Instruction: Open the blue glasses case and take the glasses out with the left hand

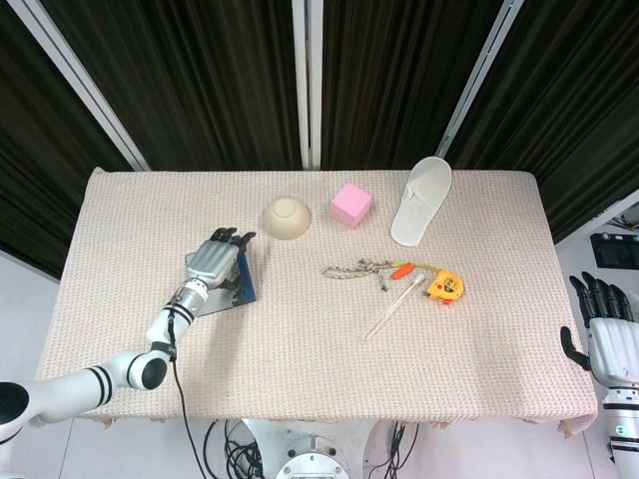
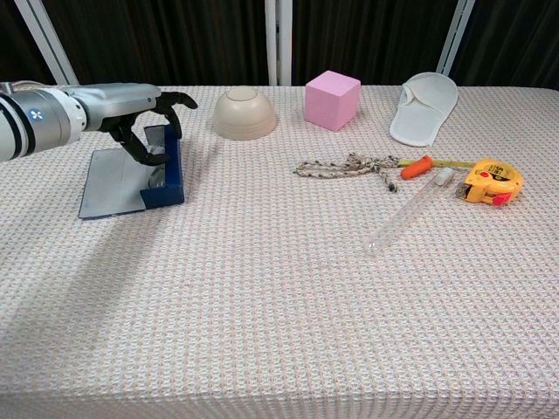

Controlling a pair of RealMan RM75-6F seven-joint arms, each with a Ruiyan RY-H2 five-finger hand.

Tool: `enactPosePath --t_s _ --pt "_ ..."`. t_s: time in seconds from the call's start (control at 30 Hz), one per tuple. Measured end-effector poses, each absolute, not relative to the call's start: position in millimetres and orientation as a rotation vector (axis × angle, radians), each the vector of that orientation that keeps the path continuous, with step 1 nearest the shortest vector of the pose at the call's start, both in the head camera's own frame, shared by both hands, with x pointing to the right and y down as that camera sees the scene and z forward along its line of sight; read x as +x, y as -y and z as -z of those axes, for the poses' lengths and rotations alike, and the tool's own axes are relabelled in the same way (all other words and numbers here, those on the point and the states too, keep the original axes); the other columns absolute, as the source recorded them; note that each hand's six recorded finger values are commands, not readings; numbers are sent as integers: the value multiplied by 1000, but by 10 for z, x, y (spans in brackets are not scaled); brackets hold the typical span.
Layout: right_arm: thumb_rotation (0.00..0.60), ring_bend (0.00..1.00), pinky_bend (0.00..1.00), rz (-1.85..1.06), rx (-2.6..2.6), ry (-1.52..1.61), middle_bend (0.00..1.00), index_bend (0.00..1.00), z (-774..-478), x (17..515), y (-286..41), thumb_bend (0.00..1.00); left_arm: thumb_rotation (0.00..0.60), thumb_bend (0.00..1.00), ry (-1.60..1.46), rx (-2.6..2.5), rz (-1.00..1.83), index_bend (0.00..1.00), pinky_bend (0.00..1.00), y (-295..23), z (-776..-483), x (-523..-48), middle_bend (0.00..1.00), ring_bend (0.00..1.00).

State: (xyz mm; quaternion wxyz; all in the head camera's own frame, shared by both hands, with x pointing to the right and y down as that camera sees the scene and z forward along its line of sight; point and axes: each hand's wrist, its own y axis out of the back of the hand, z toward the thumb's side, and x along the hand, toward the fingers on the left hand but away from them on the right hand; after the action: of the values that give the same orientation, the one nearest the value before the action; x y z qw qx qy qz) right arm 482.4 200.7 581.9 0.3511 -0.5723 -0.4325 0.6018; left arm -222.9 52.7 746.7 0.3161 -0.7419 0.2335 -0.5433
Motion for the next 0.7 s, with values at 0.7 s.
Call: enactPosePath --t_s 0.7 --pt "600 0 3 -1532 -1476 1117 0 0 -5800 4762 -1986 389 522 363 -468 -1867 1777 43 11 -479 -7352 -2718 335 0"
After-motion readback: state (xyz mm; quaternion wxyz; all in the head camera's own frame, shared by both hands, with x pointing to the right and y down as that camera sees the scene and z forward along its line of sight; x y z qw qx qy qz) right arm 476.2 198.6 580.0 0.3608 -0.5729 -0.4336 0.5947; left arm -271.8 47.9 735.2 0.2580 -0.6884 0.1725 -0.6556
